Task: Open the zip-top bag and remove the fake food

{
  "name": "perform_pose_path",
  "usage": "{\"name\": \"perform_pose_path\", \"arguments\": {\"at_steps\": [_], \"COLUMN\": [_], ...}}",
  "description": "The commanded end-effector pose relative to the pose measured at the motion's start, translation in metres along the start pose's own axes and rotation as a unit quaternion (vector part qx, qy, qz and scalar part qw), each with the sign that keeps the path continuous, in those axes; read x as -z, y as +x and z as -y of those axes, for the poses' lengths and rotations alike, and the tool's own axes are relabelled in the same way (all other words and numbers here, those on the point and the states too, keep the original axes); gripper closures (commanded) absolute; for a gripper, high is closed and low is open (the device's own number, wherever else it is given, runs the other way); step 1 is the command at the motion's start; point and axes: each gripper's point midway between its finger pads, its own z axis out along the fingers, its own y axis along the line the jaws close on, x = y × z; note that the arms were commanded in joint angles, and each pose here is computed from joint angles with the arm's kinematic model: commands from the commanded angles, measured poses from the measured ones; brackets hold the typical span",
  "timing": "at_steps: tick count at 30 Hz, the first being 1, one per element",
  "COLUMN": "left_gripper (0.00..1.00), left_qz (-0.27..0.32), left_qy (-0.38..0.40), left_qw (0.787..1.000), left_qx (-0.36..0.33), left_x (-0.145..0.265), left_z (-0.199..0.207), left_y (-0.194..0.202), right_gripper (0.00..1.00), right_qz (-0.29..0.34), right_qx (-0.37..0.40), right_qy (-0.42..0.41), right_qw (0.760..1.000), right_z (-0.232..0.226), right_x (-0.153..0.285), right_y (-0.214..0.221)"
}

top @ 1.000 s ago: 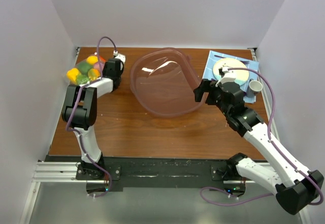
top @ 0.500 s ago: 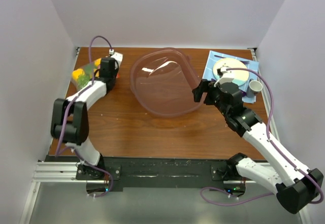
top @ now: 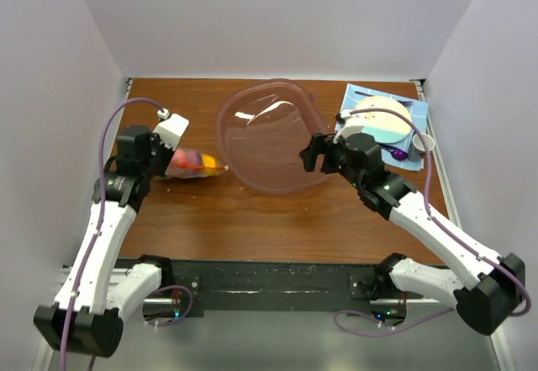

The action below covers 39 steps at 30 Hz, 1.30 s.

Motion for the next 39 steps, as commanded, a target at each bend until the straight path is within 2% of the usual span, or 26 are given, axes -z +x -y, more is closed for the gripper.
{"name": "perform_pose_path", "arguments": {"at_steps": [1, 2, 4, 7, 12, 13, 17, 20, 23, 29, 32, 35, 36, 39], "left_gripper": [1.00, 1.00, 1.00, 1.00, 1.00, 1.00, 1.00, 1.00, 1.00, 1.00, 1.00, 1.00, 1.00, 1.00], "left_qz": [0.033, 0.022, 0.042, 0.054, 0.055, 0.053, 0.061, 0.064, 0.063, 0.066, 0.064, 0.068, 0.070, 0.073], "left_qy": [0.024, 0.037, 0.062, 0.088, 0.128, 0.152, 0.190, 0.205, 0.216, 0.245, 0.251, 0.255, 0.258, 0.259], "left_qw": [0.998, 0.998, 0.996, 0.993, 0.988, 0.985, 0.977, 0.973, 0.970, 0.963, 0.961, 0.960, 0.959, 0.958], "left_qx": [-0.044, -0.047, -0.058, -0.059, -0.059, -0.062, -0.077, -0.087, -0.089, -0.094, -0.097, -0.098, -0.099, -0.101], "left_x": [0.045, 0.051, 0.065, 0.080, 0.091, 0.093, 0.104, 0.108, 0.109, 0.113, 0.113, 0.115, 0.116, 0.117], "left_z": [-0.005, -0.002, 0.002, 0.009, 0.020, 0.028, 0.039, 0.045, 0.049, 0.060, 0.062, 0.064, 0.065, 0.066], "left_y": [-0.026, -0.023, -0.037, -0.045, -0.051, -0.049, -0.050, -0.048, -0.046, -0.043, -0.040, -0.039, -0.039, -0.039], "right_gripper": [0.12, 0.12, 0.11, 0.09, 0.09, 0.15, 0.21, 0.21, 0.28, 0.29, 0.36, 0.60, 0.77, 1.00], "right_qz": [0.045, 0.051, 0.043, 0.076, 0.108, 0.112, 0.112, 0.102, 0.094, 0.077, 0.076, 0.056, 0.054, 0.023], "right_qx": [0.054, 0.070, 0.090, 0.120, 0.197, 0.208, 0.246, 0.256, 0.278, 0.298, 0.299, 0.309, 0.310, 0.325], "right_qy": [-0.111, -0.127, -0.181, -0.257, -0.321, -0.334, -0.364, -0.381, -0.382, -0.350, -0.349, -0.340, -0.339, -0.327], "right_qw": [0.991, 0.988, 0.978, 0.956, 0.920, 0.912, 0.891, 0.883, 0.876, 0.884, 0.885, 0.886, 0.887, 0.887], "right_z": [-0.074, -0.085, -0.118, -0.168, -0.226, -0.238, -0.263, -0.275, -0.280, -0.285, -0.290, -0.290, -0.294, -0.292], "right_x": [-0.002, -0.001, 0.008, 0.031, 0.060, 0.066, 0.064, 0.058, 0.048, 0.020, 0.014, 0.005, 0.003, -0.004], "right_y": [-0.031, -0.033, -0.023, -0.025, -0.011, -0.006, 0.008, 0.018, 0.029, 0.041, 0.043, 0.052, 0.049, 0.059]}}
